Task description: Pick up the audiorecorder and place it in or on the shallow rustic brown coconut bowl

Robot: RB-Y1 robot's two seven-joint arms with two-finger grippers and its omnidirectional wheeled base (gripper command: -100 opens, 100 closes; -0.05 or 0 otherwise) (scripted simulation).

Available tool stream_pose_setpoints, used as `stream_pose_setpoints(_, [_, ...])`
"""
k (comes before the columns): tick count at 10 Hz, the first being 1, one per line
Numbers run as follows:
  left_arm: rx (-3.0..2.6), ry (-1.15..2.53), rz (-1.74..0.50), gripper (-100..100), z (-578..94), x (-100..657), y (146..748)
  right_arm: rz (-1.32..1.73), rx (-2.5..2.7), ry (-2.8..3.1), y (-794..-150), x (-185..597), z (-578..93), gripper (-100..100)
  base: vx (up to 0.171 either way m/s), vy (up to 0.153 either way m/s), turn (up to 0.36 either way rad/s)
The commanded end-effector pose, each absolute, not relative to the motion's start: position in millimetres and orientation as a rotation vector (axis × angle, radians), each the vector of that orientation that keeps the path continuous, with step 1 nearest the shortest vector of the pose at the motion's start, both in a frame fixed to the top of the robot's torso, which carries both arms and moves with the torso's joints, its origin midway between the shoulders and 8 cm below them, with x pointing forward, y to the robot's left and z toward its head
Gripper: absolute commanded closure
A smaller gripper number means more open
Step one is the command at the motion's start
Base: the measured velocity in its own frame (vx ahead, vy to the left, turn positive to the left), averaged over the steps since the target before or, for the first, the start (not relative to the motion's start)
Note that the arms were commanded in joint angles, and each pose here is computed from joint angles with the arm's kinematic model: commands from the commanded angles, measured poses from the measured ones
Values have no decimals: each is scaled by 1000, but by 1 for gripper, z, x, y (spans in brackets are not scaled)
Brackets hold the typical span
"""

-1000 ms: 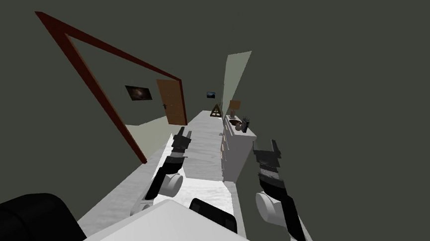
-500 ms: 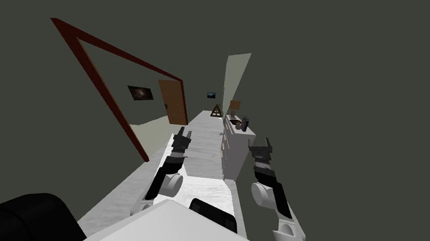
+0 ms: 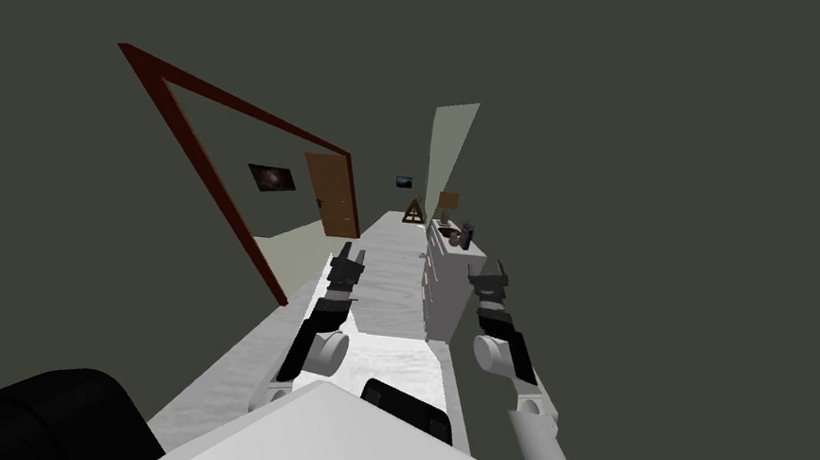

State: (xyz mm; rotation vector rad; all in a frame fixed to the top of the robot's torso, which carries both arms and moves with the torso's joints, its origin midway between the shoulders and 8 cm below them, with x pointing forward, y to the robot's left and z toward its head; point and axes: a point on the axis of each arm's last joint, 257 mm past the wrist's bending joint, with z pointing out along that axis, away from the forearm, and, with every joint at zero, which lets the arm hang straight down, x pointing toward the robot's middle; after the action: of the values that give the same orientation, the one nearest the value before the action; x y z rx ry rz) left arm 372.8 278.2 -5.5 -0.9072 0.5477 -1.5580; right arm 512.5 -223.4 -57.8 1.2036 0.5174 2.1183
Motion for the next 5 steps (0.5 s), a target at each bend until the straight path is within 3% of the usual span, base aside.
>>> stream_pose_setpoints(1, [-907, 548, -1558, 0, -6, 373, 278, 2136, 1238, 510, -221, 524, -58, -100, -33, -26, 25])
stream_pose_setpoints(5, [-907, 548, -1558, 0, -6, 373, 278, 2191, 1359, 466, -221, 557, -70, -100, -21, -30, 29])
